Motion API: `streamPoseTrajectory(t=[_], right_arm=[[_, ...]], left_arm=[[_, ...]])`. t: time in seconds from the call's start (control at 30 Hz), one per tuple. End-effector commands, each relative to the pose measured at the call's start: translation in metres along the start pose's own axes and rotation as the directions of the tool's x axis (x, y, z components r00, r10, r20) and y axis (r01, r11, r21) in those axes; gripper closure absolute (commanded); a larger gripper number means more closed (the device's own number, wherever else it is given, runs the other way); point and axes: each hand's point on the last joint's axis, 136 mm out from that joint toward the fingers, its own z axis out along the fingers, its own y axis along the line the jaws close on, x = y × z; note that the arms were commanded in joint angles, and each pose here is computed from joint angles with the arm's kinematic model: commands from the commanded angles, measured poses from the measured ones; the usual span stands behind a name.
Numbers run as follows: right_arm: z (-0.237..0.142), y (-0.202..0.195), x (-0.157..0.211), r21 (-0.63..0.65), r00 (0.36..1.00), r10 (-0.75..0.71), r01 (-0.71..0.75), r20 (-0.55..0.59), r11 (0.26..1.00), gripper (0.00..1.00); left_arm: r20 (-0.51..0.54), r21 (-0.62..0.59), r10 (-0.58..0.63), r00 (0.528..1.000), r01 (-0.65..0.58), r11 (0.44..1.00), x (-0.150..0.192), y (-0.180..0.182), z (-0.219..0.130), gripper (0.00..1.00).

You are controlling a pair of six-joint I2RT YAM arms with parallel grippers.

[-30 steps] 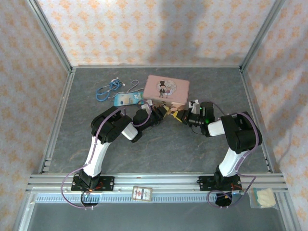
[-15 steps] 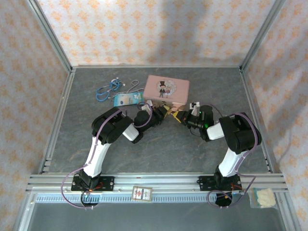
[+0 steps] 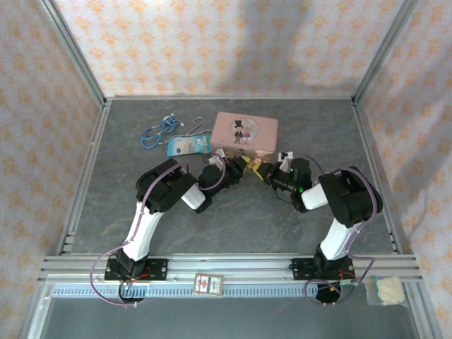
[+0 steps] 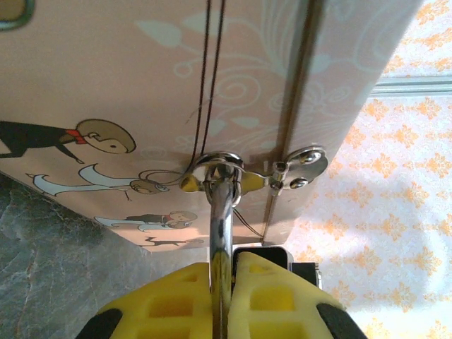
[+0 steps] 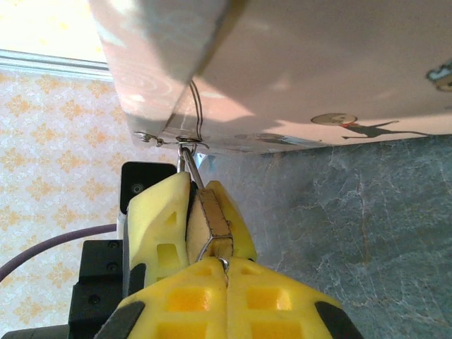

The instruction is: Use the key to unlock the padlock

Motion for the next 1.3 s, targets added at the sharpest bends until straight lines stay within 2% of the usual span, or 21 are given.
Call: streamPoseTrajectory(t=[0.0, 0.23, 0.43, 0.63, 0.77, 0.83, 1.0, 1.17, 1.27], right_arm=[[0.007, 0.02, -0.017, -0.043, 0.996, -0.063, 0.066, 0.064, 0.997, 1.0], [0.009, 0.018, -0.021, -0.04, 0.997, 0.051, -0.049, 0.052, 0.998, 1.0], [0.003, 0.022, -0.014, -0.05, 0.943, 0.33, -0.331, -0.037, 0.942, 1.0], [-0.008, 0.062, -0.013, -0.149, 0.812, 0.561, -0.582, -0.16, 0.8, 1.0], [-0.021, 0.093, -0.021, -0.266, 0.703, 0.673, -0.711, -0.231, 0.651, 1.0], [-0.026, 0.109, -0.029, -0.326, 0.674, 0.691, -0.735, -0.261, 0.594, 1.0], [-0.042, 0.134, -0.049, -0.475, 0.654, 0.699, -0.732, -0.289, 0.489, 1.0], [-0.041, 0.131, -0.052, -0.494, 0.645, 0.703, -0.735, -0.3, 0.464, 1.0], [-0.039, 0.128, -0.05, -0.489, 0.662, 0.691, -0.723, -0.29, 0.488, 1.0]], left_arm=[[-0.193, 0.223, 0.053, 0.98, -0.009, 0.975, 0.058, -0.07, -0.004, 1.0], [-0.217, 0.287, 0.154, 0.964, -0.088, 0.954, 0.068, -0.074, -0.015, 1.0], [-0.186, 0.372, 0.305, 0.934, -0.22, 0.902, 0.072, -0.08, -0.023, 1.0], [-0.167, 0.466, 0.393, 0.904, -0.278, 0.84, 0.078, -0.085, -0.021, 1.0], [-0.138, 0.497, 0.456, 0.879, -0.337, 0.8, 0.079, -0.092, -0.02, 1.0], [-0.139, 0.514, 0.475, 0.869, -0.347, 0.784, 0.082, -0.094, -0.018, 1.0], [-0.118, 0.521, 0.494, 0.861, -0.37, 0.769, 0.082, -0.096, -0.017, 1.0], [-0.11, 0.513, 0.485, 0.868, -0.368, 0.776, 0.079, -0.096, -0.016, 1.0], [-0.102, 0.499, 0.476, 0.874, -0.368, 0.784, 0.077, -0.093, -0.017, 1.0]])
